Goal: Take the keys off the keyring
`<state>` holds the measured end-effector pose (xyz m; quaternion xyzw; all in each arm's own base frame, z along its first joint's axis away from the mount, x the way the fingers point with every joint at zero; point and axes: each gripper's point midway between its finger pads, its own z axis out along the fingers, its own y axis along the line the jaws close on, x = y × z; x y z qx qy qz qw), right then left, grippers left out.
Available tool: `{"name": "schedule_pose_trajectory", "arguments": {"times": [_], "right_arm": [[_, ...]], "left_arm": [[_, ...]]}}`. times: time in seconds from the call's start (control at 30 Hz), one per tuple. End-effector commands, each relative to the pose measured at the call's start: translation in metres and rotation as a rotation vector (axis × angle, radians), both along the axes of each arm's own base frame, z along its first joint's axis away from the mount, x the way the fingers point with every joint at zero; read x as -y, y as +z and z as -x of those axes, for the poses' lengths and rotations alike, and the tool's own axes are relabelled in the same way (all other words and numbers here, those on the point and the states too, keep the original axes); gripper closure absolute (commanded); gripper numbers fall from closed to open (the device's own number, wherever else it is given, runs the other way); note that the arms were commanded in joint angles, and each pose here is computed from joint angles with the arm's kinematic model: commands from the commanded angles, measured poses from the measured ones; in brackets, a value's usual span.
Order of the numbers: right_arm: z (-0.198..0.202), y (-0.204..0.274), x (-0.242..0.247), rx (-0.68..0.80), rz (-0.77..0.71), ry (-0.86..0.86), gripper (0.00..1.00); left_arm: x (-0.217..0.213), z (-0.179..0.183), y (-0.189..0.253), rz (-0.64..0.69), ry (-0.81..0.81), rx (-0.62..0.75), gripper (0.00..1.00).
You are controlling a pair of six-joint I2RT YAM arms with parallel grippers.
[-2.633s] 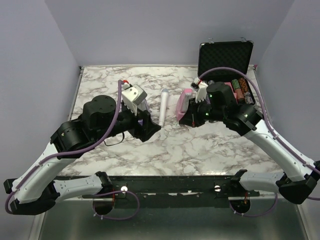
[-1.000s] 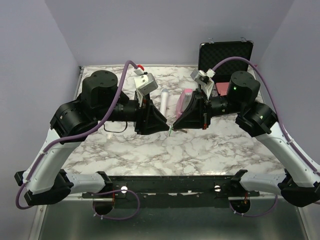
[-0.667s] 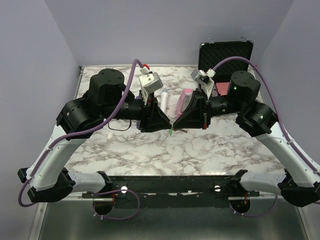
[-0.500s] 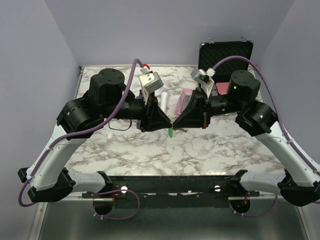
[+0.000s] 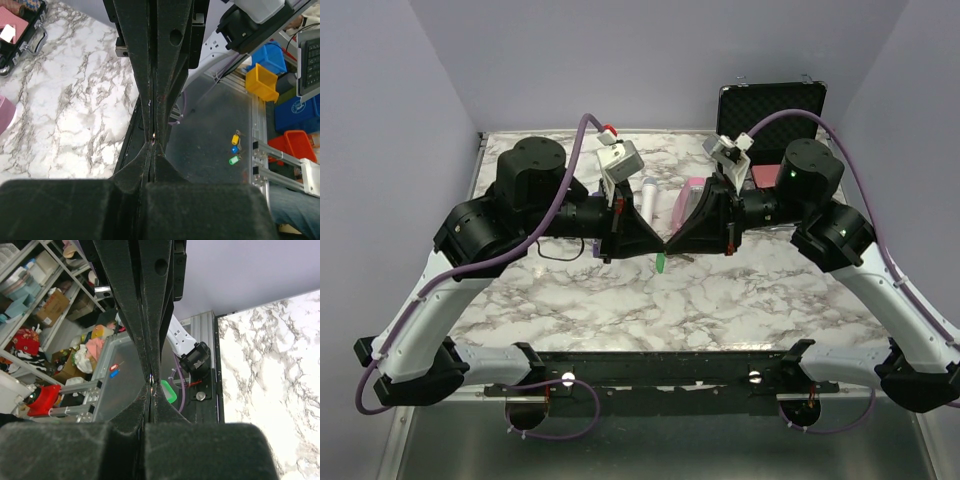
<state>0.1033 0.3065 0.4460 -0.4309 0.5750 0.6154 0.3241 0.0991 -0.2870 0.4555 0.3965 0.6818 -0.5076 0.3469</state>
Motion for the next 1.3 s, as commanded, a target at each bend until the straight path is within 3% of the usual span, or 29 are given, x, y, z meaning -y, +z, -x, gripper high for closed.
{"name": "schedule_pose_trajectory", "arguments": {"times": [0.0,0.43,0.8,1.23,1.27], "right_arm": [[0.008,0.032,0.0,0.055,-0.129,0.02,0.99],[0.011,0.09,0.003,0.108,-0.393,0.015,0.99],[0.01,0.11,0.005,0.116,-0.501,0.008,0.99],[0.012,0.112,0.01,0.112,-0.535,-0.007,0.99],[0.011,0.111,0.009,0.11,-0.532,-0.013,0.99]], "left_arm": [[0.006,0.001,0.016,0.089,0.004,0.0,1.0],[0.001,-0.014,0.064,0.267,0.2,-0.02,1.0],[0.003,-0.03,0.084,0.434,0.324,-0.012,1.0],[0.013,-0.034,0.076,0.413,0.352,0.001,1.0],[0.011,-0.036,0.075,0.411,0.367,0.002,0.96]]}}
